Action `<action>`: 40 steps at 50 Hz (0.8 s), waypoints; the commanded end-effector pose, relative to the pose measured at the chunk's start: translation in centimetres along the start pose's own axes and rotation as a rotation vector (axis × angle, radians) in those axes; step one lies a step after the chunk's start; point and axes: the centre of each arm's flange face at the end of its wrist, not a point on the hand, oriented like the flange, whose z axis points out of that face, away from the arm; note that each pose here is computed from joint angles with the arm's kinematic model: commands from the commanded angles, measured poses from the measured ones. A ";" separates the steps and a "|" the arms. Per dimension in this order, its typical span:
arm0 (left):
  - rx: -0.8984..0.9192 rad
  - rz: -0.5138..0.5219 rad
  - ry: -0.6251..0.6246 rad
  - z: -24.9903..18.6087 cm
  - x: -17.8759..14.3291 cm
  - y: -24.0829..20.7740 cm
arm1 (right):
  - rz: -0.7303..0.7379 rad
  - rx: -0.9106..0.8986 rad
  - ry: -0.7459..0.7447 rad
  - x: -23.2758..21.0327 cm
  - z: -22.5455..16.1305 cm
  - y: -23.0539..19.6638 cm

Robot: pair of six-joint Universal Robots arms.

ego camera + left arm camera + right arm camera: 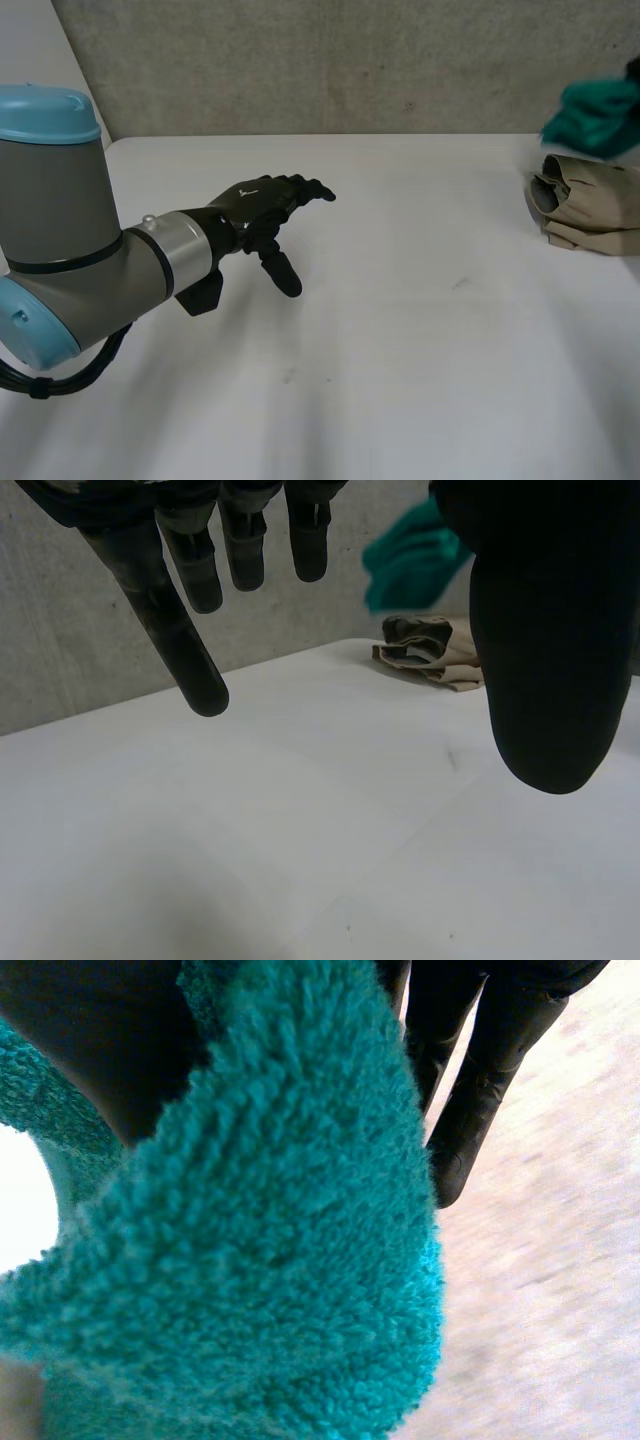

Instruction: Fold the laundry.

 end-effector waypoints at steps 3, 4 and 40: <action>-0.009 -0.004 -0.001 0.0 -0.1 0.3 | -0.037 -0.179 -0.184 -4.7 -3.6 5.5; -0.009 -0.004 -0.001 0.0 -0.1 0.3 | -0.053 -0.189 -0.195 -4.8 -3.9 5.7; -0.007 -0.004 0.002 -0.1 0.1 0.2 | 0.069 -0.026 0.071 1.3 -0.4 0.4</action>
